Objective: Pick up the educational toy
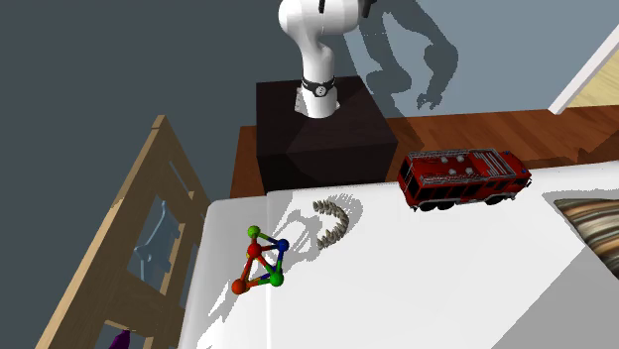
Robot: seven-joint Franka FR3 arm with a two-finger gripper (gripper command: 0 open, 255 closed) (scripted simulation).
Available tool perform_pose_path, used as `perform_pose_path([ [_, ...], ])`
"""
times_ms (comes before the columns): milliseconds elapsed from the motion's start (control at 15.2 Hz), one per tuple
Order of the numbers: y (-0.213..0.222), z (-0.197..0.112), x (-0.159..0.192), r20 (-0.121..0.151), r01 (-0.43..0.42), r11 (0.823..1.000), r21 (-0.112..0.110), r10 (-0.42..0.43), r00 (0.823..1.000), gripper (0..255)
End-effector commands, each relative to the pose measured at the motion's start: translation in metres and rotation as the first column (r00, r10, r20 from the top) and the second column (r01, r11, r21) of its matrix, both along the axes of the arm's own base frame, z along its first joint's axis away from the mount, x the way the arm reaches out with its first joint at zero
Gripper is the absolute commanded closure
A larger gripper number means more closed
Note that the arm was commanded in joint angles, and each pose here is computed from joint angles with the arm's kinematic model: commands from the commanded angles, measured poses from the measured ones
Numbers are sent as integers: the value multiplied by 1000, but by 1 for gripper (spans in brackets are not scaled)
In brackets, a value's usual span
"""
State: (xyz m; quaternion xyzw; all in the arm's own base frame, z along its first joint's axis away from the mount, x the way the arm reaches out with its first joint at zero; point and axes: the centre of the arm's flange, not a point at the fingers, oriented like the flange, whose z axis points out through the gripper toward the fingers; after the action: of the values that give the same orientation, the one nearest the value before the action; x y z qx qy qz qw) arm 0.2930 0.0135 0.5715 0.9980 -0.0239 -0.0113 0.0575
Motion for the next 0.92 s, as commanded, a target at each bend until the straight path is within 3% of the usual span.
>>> perform_pose_path([
  [0,0,0,0,0,0,1000,0,0,1000,0],
  [858,-77,-99,124,-19,90,995,35,-90,996,0],
])
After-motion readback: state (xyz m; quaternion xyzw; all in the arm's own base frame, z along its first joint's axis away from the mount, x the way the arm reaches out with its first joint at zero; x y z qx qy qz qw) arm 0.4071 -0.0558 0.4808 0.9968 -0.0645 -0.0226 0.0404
